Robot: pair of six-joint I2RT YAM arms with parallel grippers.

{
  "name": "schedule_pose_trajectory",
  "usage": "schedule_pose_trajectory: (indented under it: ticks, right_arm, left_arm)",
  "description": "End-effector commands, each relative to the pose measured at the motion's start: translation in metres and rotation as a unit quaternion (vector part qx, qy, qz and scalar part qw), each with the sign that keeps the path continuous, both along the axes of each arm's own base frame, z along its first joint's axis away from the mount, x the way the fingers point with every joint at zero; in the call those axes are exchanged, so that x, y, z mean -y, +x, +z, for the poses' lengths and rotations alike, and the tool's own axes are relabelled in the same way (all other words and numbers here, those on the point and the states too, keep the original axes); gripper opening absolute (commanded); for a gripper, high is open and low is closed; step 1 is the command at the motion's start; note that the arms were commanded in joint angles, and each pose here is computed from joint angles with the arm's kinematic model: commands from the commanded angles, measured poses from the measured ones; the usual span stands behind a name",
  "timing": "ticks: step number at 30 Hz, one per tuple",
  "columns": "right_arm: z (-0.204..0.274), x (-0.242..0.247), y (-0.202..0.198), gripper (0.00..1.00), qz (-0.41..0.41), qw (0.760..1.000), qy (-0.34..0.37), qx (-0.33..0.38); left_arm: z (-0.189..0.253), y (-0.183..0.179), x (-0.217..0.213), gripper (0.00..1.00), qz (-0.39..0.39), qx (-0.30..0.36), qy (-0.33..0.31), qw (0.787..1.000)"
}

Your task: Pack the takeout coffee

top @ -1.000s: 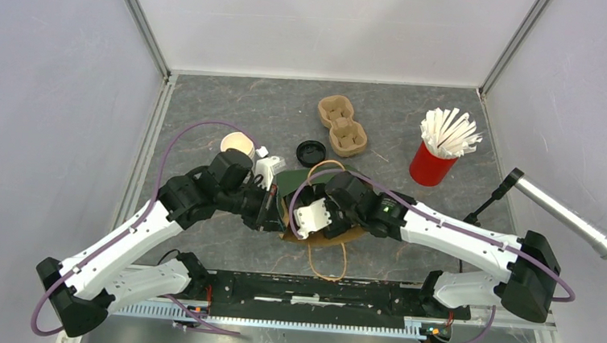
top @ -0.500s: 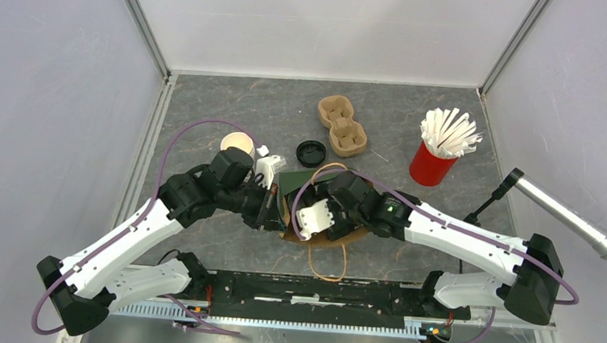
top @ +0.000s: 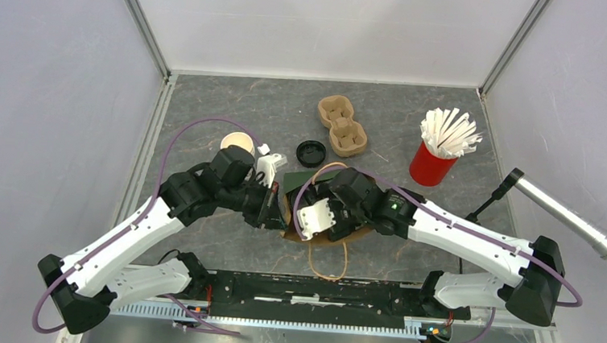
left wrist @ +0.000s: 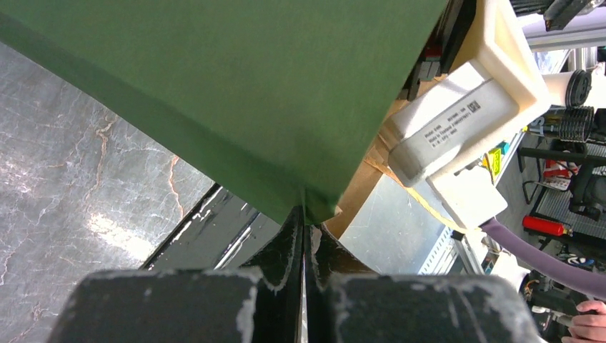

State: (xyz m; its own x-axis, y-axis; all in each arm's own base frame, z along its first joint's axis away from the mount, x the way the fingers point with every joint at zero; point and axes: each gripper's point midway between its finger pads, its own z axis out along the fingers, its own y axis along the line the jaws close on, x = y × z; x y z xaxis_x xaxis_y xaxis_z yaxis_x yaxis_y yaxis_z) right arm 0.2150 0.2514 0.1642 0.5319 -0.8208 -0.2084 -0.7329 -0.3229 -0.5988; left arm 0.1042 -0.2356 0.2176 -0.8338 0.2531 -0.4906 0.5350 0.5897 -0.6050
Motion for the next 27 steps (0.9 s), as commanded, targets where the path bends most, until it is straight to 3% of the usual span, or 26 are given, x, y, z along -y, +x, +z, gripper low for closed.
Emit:
schedule_pose_trajectory:
  ticks: [1,9,27]
  right_arm:
    - [0.030,-0.010,-0.002,0.91,0.008,0.999,0.042,0.002]
    - [0.031,-0.006,-0.008,0.87,0.009,0.999,0.043,-0.006]
    - [0.075,-0.021,-0.011,0.75,-0.011,0.991,0.130,-0.014]
  left_arm:
    - [0.021,0.005,0.007,0.02,-0.013,0.028,-0.022,0.999]
    - [0.023,0.007,0.008,0.02,-0.010,0.029,-0.025,0.999]
    - [0.037,0.012,0.017,0.03,-0.003,0.025,-0.042,0.999]
